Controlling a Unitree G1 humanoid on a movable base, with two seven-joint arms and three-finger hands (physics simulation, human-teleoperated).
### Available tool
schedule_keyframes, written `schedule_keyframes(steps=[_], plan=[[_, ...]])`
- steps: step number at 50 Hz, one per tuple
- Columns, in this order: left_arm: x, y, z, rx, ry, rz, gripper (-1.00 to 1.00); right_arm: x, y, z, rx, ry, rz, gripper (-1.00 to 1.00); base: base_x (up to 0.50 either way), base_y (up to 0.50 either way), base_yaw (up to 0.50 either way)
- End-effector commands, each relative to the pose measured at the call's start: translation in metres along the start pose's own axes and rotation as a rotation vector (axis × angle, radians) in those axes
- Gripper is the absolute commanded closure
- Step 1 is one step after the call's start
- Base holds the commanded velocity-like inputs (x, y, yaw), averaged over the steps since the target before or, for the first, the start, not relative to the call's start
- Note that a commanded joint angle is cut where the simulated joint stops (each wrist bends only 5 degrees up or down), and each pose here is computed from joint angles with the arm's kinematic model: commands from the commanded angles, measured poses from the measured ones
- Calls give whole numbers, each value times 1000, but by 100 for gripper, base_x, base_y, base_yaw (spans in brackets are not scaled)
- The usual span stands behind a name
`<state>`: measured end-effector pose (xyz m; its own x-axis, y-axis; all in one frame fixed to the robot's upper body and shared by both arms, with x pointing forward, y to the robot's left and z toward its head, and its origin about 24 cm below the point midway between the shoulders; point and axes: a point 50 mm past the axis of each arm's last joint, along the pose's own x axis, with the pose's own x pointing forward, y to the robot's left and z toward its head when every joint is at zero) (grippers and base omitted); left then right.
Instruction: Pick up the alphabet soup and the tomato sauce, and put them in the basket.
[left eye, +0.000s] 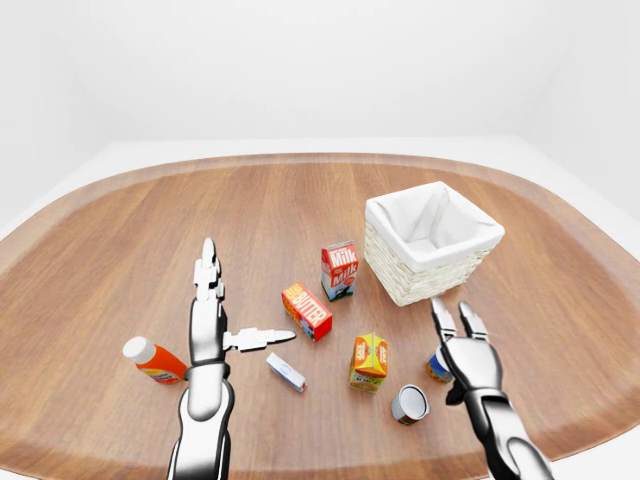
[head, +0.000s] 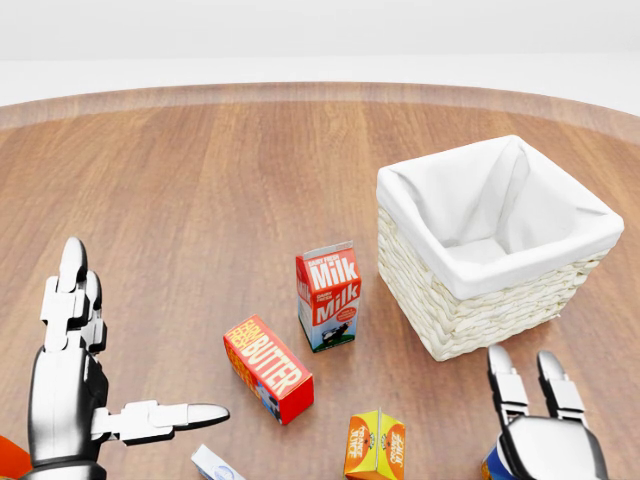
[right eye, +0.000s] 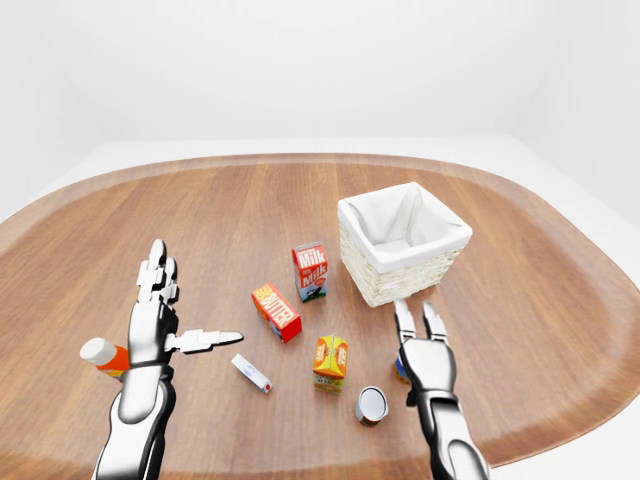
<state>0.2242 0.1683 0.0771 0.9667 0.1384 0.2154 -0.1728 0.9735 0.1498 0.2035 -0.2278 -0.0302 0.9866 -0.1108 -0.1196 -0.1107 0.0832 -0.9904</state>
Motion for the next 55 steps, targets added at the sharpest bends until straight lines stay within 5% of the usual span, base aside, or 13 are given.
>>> schedule_keyframes(steps=[1, 55], plan=[[0, 1, 1, 0, -2, 4, -100, 3, -2, 2, -8, -14, -22, -100, 0, 0, 0], [1, 1, 1, -2, -7, 3, -100, 15, 16, -10, -35, 9, 17, -100, 0, 0, 0]])
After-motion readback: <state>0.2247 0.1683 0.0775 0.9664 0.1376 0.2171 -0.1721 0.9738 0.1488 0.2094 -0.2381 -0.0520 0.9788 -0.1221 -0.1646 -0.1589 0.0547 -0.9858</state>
